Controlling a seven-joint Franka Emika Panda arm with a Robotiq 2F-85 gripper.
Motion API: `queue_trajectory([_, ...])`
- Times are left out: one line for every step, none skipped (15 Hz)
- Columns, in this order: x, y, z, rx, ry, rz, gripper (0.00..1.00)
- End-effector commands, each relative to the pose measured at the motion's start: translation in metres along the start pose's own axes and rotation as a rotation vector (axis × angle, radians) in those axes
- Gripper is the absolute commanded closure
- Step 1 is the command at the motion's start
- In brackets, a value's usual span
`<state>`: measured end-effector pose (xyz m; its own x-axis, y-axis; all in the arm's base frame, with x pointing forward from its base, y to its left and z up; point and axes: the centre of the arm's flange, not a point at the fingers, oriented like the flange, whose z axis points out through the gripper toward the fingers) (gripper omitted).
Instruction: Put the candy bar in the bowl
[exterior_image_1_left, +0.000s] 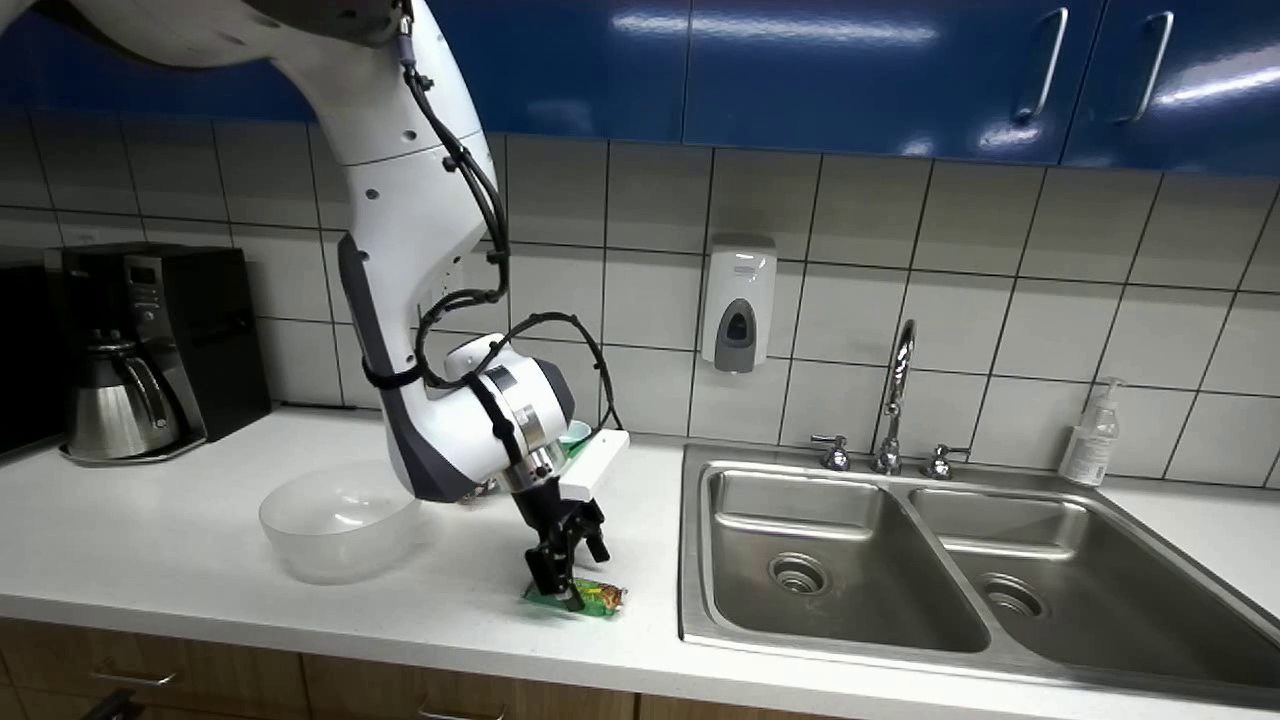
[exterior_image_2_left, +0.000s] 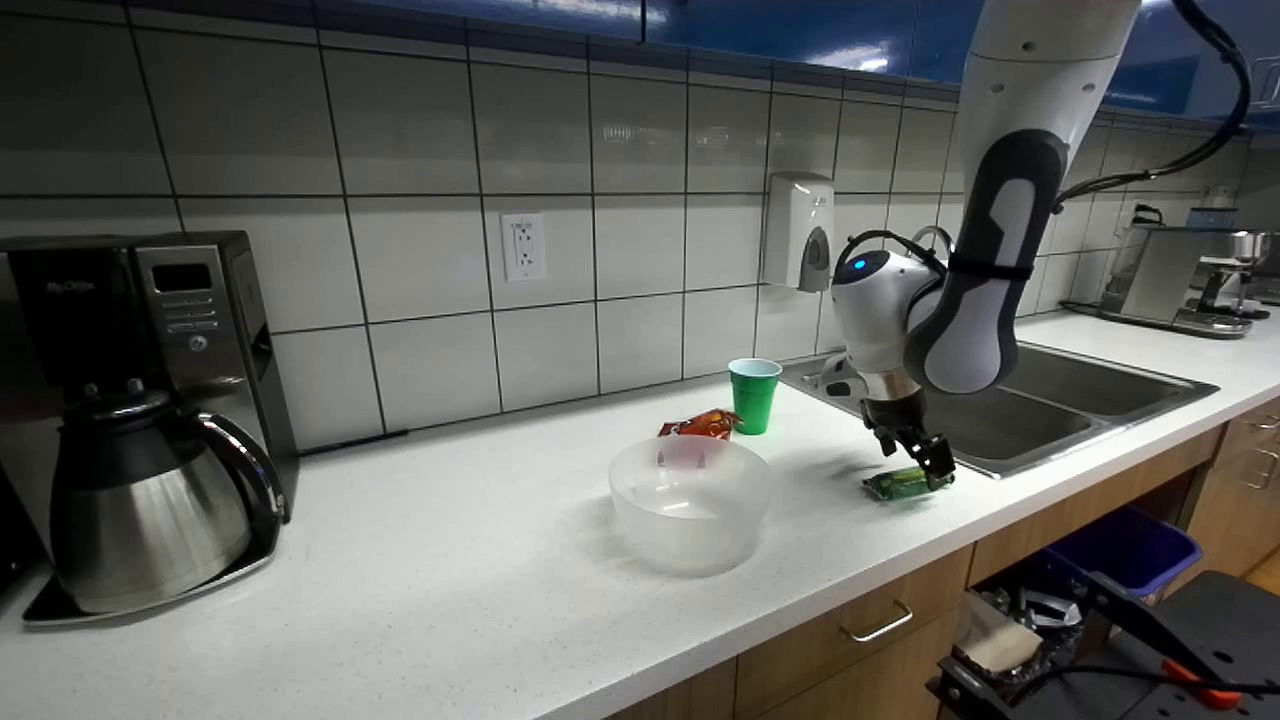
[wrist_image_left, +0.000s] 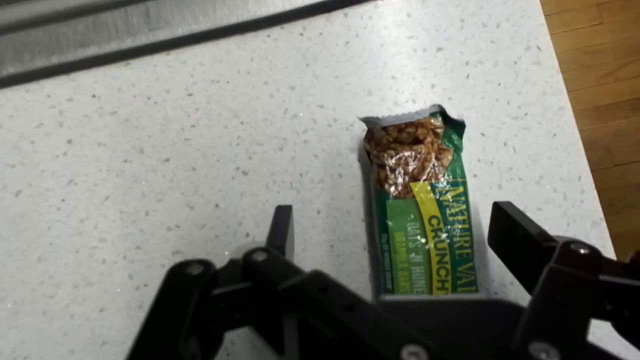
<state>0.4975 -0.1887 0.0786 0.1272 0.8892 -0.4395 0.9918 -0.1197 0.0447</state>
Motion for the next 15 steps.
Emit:
queue_trajectory([-0.002,0.013,0.004,0.001,0.044,0.011,0.00])
queue_trajectory([-0.002,0.014,0.004,0.004,0.052,0.020,0.00])
queue_trajectory([-0.001,0.016,0.004,0.011,0.057,0.029,0.13])
queue_trajectory([-0.002,0.017,0.005,0.019,0.067,0.035,0.26])
queue_trajectory([-0.002,0.019,0.005,0.028,0.077,0.042,0.35])
queue_trajectory([-0.003,0.020,0.005,0.034,0.085,0.049,0.42])
queue_trajectory([-0.003,0.020,0.006,0.037,0.092,0.054,0.51])
queue_trajectory([-0.004,0.021,0.005,0.042,0.095,0.058,0.58])
queue_trajectory([-0.006,0.021,0.005,0.044,0.100,0.063,0.66])
queue_trajectory([-0.007,0.021,0.005,0.047,0.103,0.067,0.72])
queue_trajectory([-0.008,0.023,0.005,0.047,0.105,0.071,0.78])
queue_trajectory([-0.009,0.023,0.005,0.050,0.107,0.076,0.83])
queue_trajectory([-0.010,0.021,0.005,0.052,0.109,0.084,0.83])
queue_trajectory([-0.012,0.019,0.003,0.053,0.112,0.093,0.83])
queue_trajectory([-0.015,0.016,-0.001,0.066,0.114,0.114,0.83])
